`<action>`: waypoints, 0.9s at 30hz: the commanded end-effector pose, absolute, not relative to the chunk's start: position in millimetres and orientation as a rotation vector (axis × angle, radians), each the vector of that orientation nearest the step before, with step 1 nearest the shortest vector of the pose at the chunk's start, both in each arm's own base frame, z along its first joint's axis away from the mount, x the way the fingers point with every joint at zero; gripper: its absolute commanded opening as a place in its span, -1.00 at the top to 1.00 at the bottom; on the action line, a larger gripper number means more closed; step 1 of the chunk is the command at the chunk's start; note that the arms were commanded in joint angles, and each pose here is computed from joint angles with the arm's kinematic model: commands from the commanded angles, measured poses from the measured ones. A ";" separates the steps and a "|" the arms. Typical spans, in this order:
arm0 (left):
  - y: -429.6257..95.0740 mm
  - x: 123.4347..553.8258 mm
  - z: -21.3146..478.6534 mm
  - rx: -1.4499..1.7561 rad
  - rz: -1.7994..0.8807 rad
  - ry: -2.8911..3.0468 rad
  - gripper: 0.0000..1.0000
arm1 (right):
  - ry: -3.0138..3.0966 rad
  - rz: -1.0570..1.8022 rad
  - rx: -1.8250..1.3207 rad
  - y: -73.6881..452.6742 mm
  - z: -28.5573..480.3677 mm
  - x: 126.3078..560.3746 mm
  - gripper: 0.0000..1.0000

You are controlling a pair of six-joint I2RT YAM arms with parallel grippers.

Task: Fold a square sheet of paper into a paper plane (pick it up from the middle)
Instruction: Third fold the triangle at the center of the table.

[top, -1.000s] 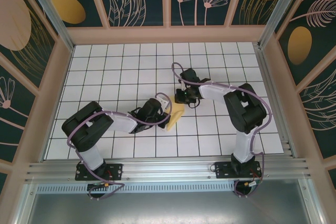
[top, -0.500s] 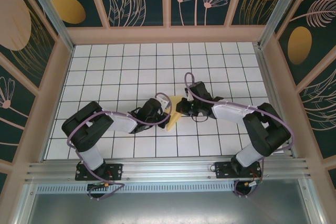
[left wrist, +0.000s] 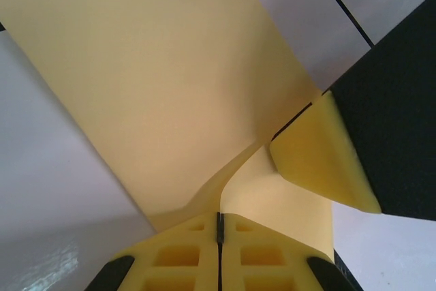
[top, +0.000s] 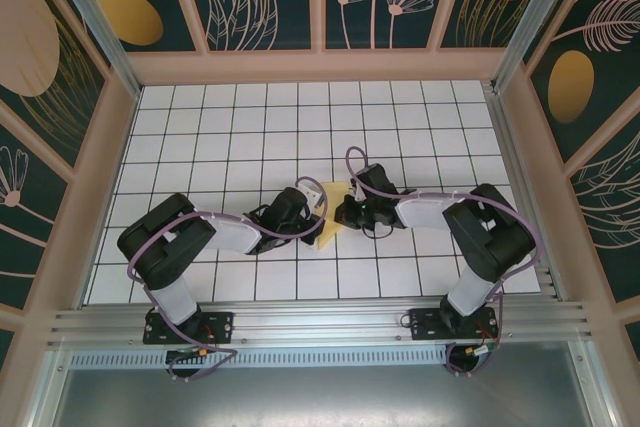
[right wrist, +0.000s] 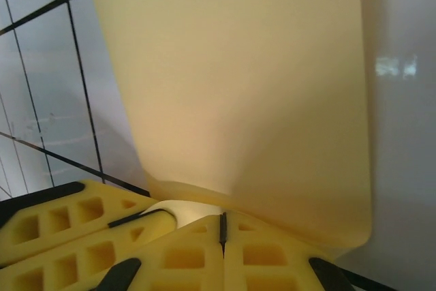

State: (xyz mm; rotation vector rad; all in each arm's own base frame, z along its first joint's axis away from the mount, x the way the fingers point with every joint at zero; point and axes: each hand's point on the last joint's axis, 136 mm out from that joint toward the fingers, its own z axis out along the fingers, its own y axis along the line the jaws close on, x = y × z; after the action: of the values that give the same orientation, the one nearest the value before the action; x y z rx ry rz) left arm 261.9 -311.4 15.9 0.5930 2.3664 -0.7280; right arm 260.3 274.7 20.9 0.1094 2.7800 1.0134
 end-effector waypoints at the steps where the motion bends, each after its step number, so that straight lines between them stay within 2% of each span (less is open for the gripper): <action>1: -298.1 249.8 -3.9 0.615 -0.682 2.460 0.86 | 2.808 0.944 0.107 267.7 4.3 255.6 0.93; 12: -294.3 244.5 -12.1 0.612 -0.679 2.492 0.90 | 2.660 1.023 0.104 264.1 50.1 275.1 0.88; 20: -292.2 245.7 -10.1 0.585 -0.672 2.492 1.00 | 2.700 1.034 0.147 254.9 26.4 270.0 0.89; 27: -291.1 243.8 -14.0 0.586 -0.671 2.505 1.00 | 2.769 0.940 0.219 239.3 -4.9 265.0 0.90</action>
State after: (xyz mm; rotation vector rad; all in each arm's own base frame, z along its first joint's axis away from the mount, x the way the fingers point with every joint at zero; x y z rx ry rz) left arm 261.2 -311.4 15.5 0.5854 2.3718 -0.7344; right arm 270.9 251.1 17.4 0.1814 2.7181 1.0133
